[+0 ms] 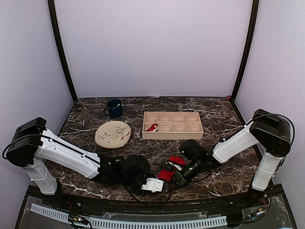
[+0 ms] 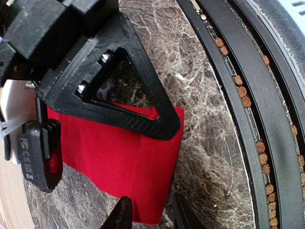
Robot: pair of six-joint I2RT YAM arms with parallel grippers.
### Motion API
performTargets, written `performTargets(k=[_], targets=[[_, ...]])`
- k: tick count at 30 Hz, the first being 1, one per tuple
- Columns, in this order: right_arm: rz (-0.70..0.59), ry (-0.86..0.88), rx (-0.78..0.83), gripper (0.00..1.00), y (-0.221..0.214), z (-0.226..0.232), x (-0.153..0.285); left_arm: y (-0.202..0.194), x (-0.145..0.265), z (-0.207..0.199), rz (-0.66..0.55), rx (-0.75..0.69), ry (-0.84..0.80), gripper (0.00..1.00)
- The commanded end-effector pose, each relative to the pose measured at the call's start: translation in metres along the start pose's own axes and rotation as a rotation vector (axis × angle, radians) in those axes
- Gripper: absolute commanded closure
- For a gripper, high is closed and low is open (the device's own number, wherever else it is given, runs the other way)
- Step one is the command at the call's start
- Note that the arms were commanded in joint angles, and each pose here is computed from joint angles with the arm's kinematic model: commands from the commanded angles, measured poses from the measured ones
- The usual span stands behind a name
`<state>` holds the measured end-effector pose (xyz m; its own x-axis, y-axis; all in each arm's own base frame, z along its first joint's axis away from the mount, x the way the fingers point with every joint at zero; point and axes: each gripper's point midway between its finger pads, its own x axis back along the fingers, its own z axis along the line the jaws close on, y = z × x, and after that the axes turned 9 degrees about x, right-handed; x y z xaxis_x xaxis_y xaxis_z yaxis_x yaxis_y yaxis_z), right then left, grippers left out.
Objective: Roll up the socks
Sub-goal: Roll the sock at the center of the board.
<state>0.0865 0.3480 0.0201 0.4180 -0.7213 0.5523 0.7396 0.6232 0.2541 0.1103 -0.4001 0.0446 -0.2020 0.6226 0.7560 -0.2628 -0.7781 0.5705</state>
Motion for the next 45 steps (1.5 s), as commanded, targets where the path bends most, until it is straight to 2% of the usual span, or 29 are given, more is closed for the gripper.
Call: performTargets(k=[1, 18, 36, 45], targets=[[0.004, 0.012, -0.020, 1.00, -0.004, -0.003, -0.001, -0.005, -0.006, -0.003, 0.014, -0.028, 0.001, 0.69], [0.015, 0.041, -0.019, 1.00, -0.007, 0.001, -0.001, -0.015, -0.019, -0.001, 0.050, -0.056, 0.025, 0.68], [0.023, 0.053, -0.030, 1.00, -0.013, 0.002, -0.001, -0.023, -0.030, -0.034, 0.122, -0.054, -0.180, 0.76], [0.012, 0.002, -0.032, 0.80, -0.014, -0.006, 0.003, -0.030, -0.033, -0.050, 0.202, 0.011, -0.321, 0.79]])
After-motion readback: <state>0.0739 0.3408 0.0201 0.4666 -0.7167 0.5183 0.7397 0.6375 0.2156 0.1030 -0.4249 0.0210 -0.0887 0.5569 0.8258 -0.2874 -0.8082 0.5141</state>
